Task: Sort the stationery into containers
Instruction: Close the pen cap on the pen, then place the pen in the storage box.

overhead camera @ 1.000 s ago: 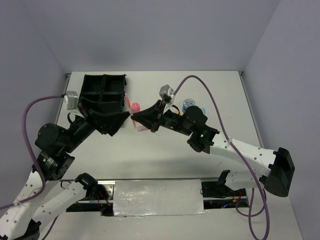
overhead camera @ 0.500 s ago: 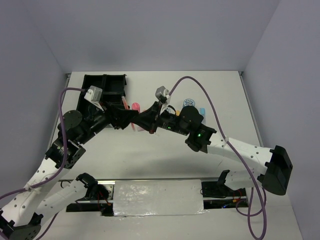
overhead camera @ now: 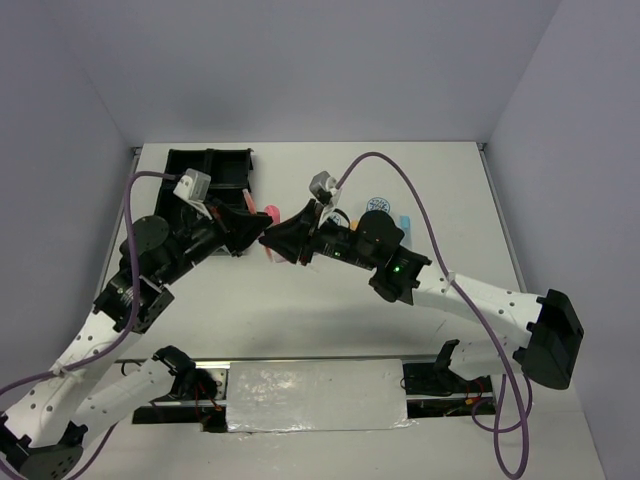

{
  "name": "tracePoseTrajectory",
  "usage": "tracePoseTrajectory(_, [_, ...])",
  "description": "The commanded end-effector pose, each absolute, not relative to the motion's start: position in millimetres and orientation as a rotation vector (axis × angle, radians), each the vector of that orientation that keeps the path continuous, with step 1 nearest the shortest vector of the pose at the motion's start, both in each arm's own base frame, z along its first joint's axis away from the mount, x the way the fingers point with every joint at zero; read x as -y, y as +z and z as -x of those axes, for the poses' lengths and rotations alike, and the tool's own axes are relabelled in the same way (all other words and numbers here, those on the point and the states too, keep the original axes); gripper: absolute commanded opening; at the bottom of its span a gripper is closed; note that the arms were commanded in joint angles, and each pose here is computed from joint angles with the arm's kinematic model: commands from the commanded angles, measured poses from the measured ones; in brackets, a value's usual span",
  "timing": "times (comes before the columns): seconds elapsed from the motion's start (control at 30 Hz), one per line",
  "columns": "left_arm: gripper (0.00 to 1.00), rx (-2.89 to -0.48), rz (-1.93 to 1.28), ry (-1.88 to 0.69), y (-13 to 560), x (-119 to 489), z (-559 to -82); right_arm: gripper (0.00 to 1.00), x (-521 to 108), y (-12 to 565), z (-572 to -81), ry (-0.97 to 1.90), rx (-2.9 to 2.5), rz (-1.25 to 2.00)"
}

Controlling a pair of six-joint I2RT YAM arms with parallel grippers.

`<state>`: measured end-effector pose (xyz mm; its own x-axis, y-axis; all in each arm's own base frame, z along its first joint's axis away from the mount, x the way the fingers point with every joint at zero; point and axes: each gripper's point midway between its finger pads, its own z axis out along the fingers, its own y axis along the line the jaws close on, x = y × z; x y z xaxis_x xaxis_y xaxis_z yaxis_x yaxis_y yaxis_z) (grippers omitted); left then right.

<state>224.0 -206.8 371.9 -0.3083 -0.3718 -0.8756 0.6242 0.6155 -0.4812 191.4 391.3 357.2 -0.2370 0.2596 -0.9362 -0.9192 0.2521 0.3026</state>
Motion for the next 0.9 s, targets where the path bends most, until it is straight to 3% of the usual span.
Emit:
tracePoseTrajectory(0.0, [0.00,-1.581,-0.237,-0.976,386,208,-229,0.35,-393,371,-183,1.309,-1.289,0.722])
tracePoseTrajectory(0.03, [0.00,-1.586,-0.240,-0.964,384,208,-231,0.79,-393,369,-178,1.317,-1.288,0.753])
tracePoseTrajectory(0.07, [0.00,-1.595,-0.240,-0.955,383,208,-232,0.94,-389,371,-176,1.315,-1.278,0.755])
tracePoseTrajectory(0.1, [0.00,-1.599,-0.243,-0.951,382,208,-234,0.98,-387,364,-176,1.306,-1.292,0.756])
tracePoseTrajectory(0.53, [0.00,-1.667,-0.162,-0.754,355,194,-270,1.00,-307,321,-174,1.165,-1.375,0.631])
tracePoseTrajectory(0.77, [0.00,-1.785,0.071,-0.548,326,165,-349,1.00,-268,318,-162,1.120,-1.366,0.551])
tracePoseTrajectory(0.87, [0.00,-1.737,0.119,-0.474,347,147,-383,1.00,-260,314,-160,1.103,-1.375,0.543])
